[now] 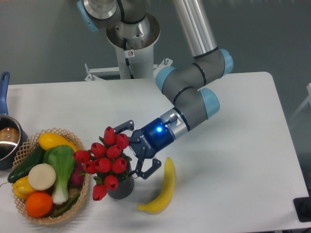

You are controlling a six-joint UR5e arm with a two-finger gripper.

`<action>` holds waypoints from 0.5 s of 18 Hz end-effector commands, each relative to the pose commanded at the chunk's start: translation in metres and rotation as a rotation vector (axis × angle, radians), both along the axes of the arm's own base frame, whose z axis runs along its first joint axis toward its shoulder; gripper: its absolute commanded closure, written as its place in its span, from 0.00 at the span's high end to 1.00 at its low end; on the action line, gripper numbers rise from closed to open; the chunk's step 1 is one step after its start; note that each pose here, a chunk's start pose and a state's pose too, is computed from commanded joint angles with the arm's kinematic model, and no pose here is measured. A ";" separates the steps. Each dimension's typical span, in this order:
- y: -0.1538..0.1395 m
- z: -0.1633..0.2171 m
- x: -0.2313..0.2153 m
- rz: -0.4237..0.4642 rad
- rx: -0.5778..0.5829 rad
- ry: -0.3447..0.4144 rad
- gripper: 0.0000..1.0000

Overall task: Insert the flowers into the vase
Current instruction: 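Open the gripper, release the tulips, and lift away from the vase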

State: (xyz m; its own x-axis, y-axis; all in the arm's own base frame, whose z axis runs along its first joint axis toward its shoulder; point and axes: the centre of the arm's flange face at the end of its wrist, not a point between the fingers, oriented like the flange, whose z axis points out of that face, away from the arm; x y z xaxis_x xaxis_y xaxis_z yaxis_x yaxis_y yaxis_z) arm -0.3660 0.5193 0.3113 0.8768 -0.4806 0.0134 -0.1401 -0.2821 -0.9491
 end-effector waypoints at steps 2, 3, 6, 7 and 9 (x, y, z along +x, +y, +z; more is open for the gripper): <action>-0.004 0.011 0.004 0.029 -0.086 0.102 1.00; -0.008 0.018 0.007 0.042 -0.117 0.144 1.00; -0.022 0.046 0.020 0.064 -0.126 0.205 1.00; -0.028 0.059 0.023 0.080 -0.135 0.235 1.00; -0.044 0.078 0.022 0.148 -0.225 0.335 1.00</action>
